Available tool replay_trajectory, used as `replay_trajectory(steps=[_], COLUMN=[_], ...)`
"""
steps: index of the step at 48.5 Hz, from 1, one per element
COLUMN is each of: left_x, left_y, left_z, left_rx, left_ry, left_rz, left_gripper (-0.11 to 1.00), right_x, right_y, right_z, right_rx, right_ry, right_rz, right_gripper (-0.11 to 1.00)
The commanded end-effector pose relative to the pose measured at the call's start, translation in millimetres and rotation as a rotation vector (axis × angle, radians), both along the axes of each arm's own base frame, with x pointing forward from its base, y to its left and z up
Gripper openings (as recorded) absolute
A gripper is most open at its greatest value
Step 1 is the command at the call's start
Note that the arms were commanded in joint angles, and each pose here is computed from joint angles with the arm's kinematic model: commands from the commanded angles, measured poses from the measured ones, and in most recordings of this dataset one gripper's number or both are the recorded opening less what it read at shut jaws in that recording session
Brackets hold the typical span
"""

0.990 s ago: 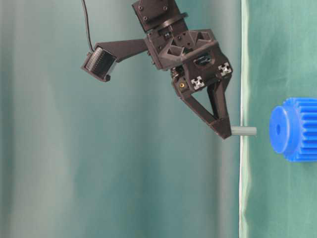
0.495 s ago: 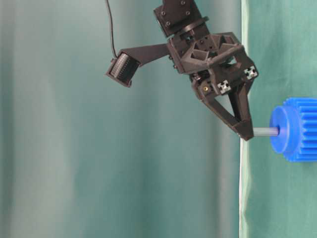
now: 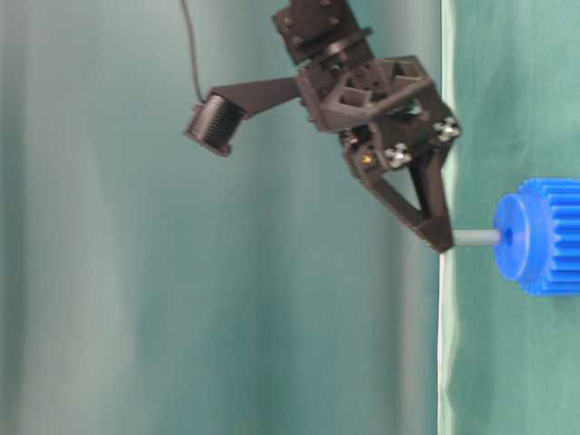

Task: Insert the shaft placed at a random location into the center hole of the medium gear at another random location.
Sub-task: 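Align the held shaft above the gear's center hole with the right gripper, then lower the shaft into the gear's center hole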

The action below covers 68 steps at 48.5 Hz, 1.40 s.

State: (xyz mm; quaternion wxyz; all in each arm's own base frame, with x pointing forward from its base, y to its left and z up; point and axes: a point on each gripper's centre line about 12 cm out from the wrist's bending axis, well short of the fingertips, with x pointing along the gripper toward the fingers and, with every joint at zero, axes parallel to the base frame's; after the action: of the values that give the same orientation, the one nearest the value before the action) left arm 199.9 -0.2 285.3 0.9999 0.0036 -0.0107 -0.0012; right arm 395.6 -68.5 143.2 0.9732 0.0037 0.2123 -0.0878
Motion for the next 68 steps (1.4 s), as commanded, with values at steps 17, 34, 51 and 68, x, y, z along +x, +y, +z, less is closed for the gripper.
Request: replay_trajectory(steps=[17,34,51,68], left_x=[2.1,2.1,2.1,2.0], left_y=[-0.4,-0.4,-0.4,-0.4], left_z=[6.9,6.9,6.9,6.2], left_rx=[0.000,0.000,0.001,0.001], left_ry=[-0.017,-0.017,-0.017,-0.015], left_rz=[-0.002,-0.002,-0.002,-0.002], left_gripper=[0.00,0.00,0.00,0.00], right_x=[1.8,4.8,5.0,5.5], right_y=[0.4,-0.6,-0.7,-0.8], right_z=[18.3,-5.3,-9.3,-10.1], right_rx=[-0.011,0.000,0.002,0.003], right_ry=[-0.043,-0.019,-0.011,-0.010], right_rz=[0.003,-0.004,-0.005,-0.005], right_gripper=[0.14,0.14,0.14,0.14])
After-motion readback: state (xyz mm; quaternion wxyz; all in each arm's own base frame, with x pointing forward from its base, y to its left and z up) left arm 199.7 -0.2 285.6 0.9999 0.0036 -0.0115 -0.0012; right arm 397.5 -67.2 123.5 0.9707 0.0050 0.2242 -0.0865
